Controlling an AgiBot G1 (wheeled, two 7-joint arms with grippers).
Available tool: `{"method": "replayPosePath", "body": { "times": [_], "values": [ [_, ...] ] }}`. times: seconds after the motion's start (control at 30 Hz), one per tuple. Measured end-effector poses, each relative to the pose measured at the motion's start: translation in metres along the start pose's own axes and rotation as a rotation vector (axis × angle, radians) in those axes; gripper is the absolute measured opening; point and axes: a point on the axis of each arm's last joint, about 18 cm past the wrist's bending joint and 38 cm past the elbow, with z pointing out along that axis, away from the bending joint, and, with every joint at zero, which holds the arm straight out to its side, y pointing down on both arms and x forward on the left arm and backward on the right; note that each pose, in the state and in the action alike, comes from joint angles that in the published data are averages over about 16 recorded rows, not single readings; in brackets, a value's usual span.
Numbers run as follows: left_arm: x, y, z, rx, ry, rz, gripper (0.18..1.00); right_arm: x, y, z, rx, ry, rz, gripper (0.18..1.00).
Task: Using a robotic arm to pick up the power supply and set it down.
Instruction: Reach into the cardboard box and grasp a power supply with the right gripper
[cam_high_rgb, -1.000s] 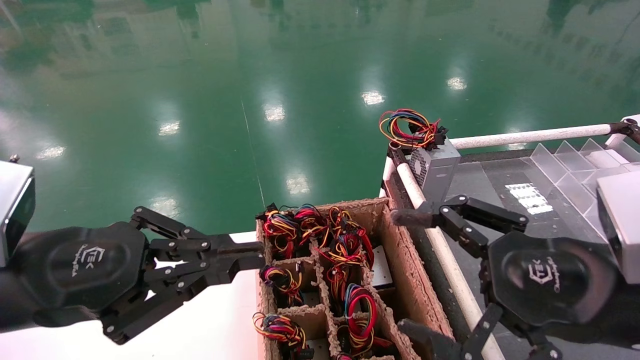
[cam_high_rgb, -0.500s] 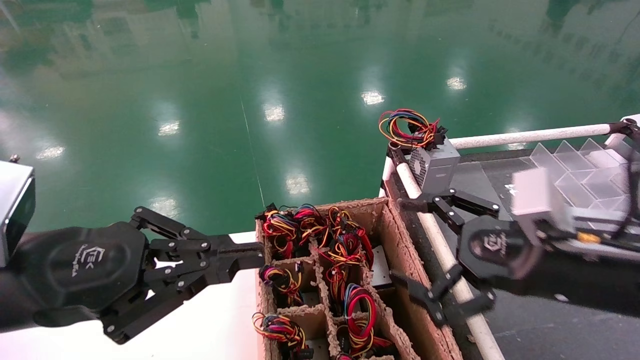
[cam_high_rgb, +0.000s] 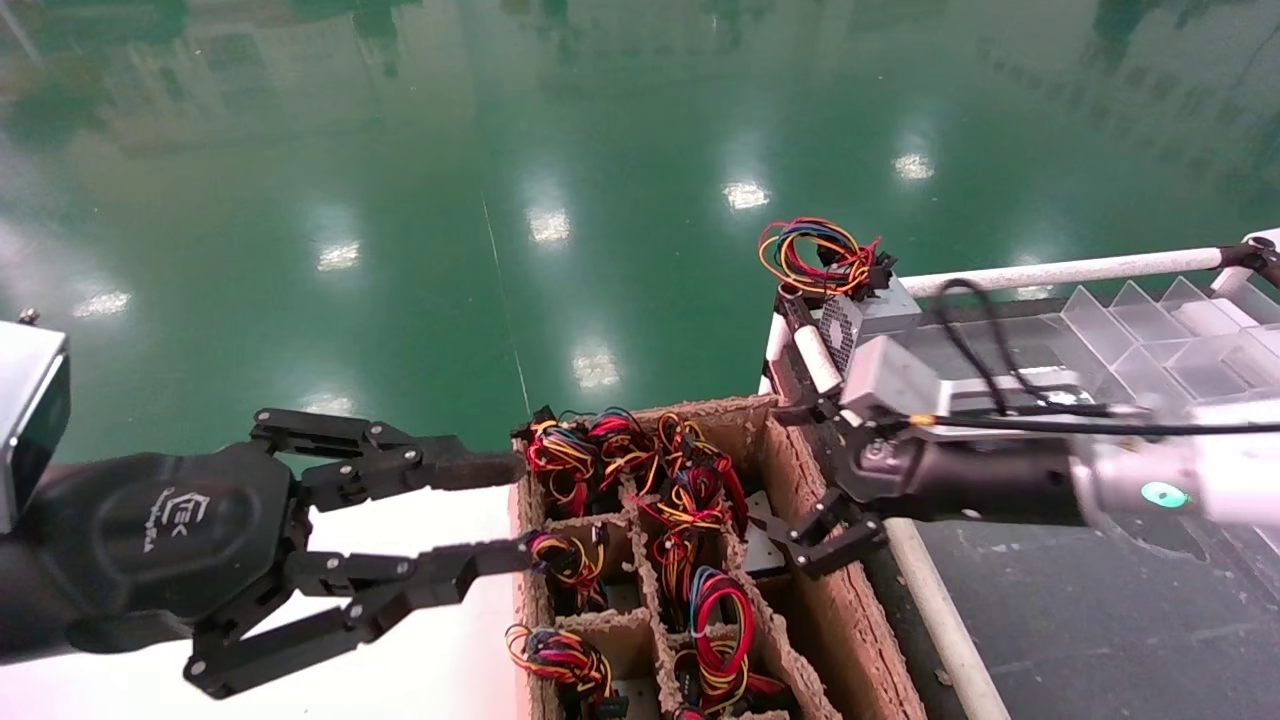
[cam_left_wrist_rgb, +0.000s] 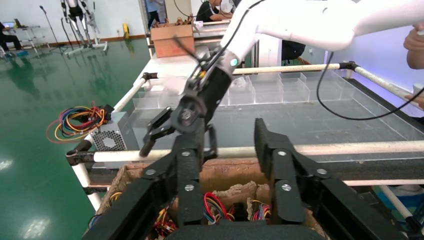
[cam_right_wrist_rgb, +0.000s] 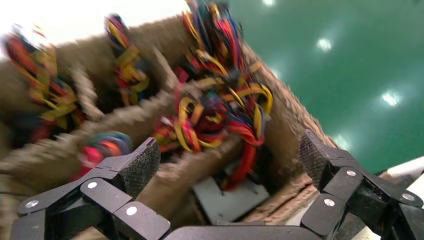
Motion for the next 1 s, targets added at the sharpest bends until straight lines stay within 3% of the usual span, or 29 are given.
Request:
{"method": "replayPosePath", "body": {
  "times": [0.33, 0.7, 1.0],
  "values": [
    [0.000, 0.000, 0.000, 0.000, 0.000, 0.000, 0.590, 0.021, 0.000, 0.041, -0.130, -0.012, -0.084, 1.001],
    [0.000, 0.000, 0.000, 0.000, 0.000, 0.000, 0.836, 0.032, 0.002, 0.062, -0.197, -0.007, -0.180, 1.001],
    [0.000, 0.000, 0.000, 0.000, 0.000, 0.000, 0.947, 0.031, 0.004, 0.072, -0.214, -0.010, -0.268, 1.001]
  ]
}}
